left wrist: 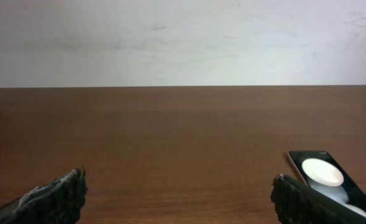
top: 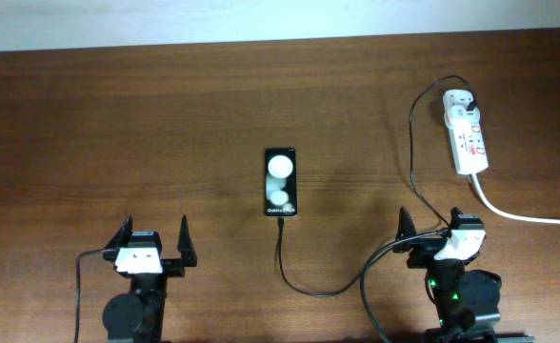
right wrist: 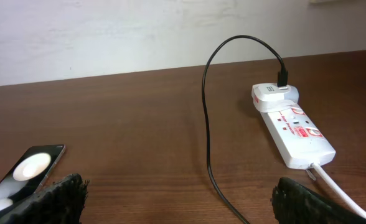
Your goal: Plug charger to phone and switch on socket
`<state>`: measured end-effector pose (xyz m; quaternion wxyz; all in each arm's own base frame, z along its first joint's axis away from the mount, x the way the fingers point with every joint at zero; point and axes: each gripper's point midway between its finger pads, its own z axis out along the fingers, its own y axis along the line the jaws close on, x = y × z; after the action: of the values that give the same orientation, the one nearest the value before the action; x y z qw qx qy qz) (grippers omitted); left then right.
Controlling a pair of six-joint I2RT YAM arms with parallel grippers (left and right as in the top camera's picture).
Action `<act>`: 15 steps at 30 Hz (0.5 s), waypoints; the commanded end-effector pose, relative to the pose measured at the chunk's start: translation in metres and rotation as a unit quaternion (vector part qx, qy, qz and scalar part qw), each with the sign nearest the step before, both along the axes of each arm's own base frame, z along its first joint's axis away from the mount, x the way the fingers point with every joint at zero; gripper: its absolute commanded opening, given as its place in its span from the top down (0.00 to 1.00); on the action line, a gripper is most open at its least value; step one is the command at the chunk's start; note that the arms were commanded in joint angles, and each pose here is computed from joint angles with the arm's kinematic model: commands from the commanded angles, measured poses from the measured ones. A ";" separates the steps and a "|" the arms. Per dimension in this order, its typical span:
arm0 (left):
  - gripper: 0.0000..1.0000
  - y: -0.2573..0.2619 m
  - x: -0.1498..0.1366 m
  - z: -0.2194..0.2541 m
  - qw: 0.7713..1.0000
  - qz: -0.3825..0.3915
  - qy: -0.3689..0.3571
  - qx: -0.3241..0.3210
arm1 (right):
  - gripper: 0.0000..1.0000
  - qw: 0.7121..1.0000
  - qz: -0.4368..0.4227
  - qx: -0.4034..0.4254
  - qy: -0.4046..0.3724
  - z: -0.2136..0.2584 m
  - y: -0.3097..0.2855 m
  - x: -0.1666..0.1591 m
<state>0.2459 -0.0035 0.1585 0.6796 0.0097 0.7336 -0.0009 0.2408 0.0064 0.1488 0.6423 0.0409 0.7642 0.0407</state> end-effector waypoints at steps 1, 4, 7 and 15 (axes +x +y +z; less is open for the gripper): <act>0.01 -0.002 0.000 -0.002 1.000 -0.005 0.001 0.009 | 0.02 1.000 0.000 -0.004 0.007 -0.004 0.000 0.000; 0.01 -0.002 0.000 -0.002 1.000 -0.005 0.001 0.009 | 0.02 1.000 0.000 -0.004 0.006 -0.004 0.000 0.000; 0.01 -0.002 0.000 -0.002 1.000 -0.005 0.001 0.009 | 0.02 1.000 0.000 -0.003 -0.014 0.004 0.000 0.000; 0.01 -0.002 0.000 -0.002 1.000 -0.005 0.001 0.009 | 0.02 0.999 -0.001 0.000 -0.050 0.008 0.000 0.005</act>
<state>0.2459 -0.0035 0.1585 0.6796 0.0097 0.7336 -0.0009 0.2460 0.0068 0.1595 0.6792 0.0409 0.7314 0.0452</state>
